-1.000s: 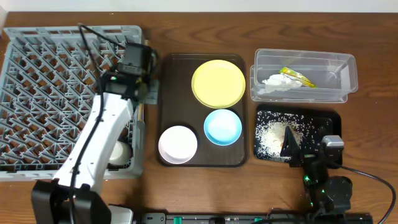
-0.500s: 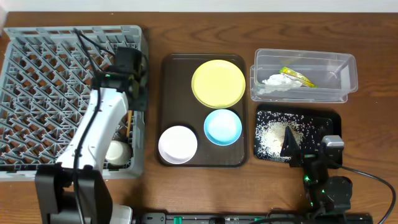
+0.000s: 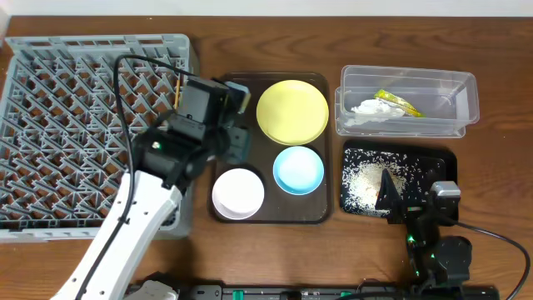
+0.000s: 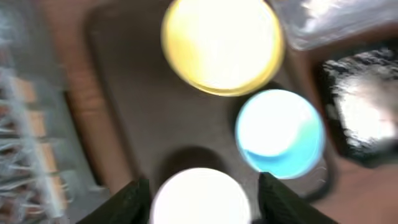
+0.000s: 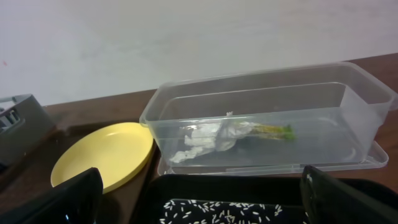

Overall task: Sort waste into correct bins and load items into the dishwasher
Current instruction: 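Reach the left gripper to the light-blue bowl and grasp its rim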

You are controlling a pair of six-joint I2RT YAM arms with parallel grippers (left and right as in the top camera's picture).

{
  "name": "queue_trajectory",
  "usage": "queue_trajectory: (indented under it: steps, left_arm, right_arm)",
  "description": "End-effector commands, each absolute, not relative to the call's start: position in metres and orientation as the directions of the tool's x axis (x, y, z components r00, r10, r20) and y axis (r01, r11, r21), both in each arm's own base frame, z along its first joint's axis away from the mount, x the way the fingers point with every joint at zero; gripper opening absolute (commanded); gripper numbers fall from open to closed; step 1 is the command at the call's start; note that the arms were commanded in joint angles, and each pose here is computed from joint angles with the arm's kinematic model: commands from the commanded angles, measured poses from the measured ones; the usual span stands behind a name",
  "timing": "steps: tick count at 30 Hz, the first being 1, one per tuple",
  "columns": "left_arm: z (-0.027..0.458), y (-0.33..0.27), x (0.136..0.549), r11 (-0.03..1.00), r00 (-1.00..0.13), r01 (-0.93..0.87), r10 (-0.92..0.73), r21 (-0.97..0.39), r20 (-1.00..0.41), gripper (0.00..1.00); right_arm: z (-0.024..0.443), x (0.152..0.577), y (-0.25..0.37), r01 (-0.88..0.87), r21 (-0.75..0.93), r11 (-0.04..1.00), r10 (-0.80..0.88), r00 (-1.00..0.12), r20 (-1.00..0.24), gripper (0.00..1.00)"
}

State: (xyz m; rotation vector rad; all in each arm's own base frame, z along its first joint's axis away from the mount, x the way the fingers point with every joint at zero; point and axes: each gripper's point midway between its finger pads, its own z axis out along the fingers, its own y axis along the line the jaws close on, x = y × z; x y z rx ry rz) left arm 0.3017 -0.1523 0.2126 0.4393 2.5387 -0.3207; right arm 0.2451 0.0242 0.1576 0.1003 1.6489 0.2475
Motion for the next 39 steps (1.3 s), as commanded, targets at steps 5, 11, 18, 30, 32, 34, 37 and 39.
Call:
queue_trajectory:
  steps: [5, 11, 18, 30, 32, 34, 37, 39]
  left_arm:
    - [0.172, -0.195, 0.27, 0.922, -0.932, 0.248, 0.145, -0.297, -0.331, 0.53]
    - [0.114, -0.197, 0.278, 0.971, -0.963, 0.187, 0.15, -0.152, -0.224, 0.53]
    - [0.056, -0.203, 0.277, 0.981, -0.987, 0.152, 0.144, -0.123, -0.072, 0.49]
    - [0.039, -0.218, 0.296, 0.973, -0.982, 0.167, 0.149, -0.158, -0.116, 0.43]
    - [0.038, -0.22, 0.297, 0.972, -0.982, 0.168, 0.15, -0.166, -0.116, 0.43]
    - [0.034, -0.224, 0.294, 0.968, -0.984, 0.168, 0.152, -0.187, -0.098, 0.42]
    - [0.028, -0.227, 0.288, 0.964, -0.986, 0.166, 0.157, -0.209, -0.06, 0.41]
    - [0.023, -0.225, 0.285, 0.966, -0.987, 0.163, 0.157, -0.202, -0.046, 0.4]
  right_arm:
    - [0.156, 0.245, 0.022, -0.073, 0.206, 0.976, 0.199, -0.092, -0.976, 0.99]
    - [0.156, 0.245, 0.022, -0.073, 0.206, 0.976, 0.199, -0.092, -0.976, 0.99]
    - [0.156, 0.245, 0.022, -0.073, 0.206, 0.976, 0.199, -0.092, -0.976, 0.99]
    - [0.156, 0.245, 0.022, -0.073, 0.206, 0.976, 0.199, -0.092, -0.976, 0.99]
    - [0.156, 0.245, 0.022, -0.073, 0.206, 0.976, 0.199, -0.092, -0.976, 0.99]
    - [0.156, 0.245, 0.022, -0.073, 0.206, 0.976, 0.199, -0.092, -0.976, 0.99]
    - [0.156, 0.245, 0.022, -0.073, 0.206, 0.976, 0.199, -0.092, -0.976, 0.99]
    - [0.156, 0.245, 0.022, -0.073, 0.206, 0.976, 0.199, -0.092, -0.976, 0.99]
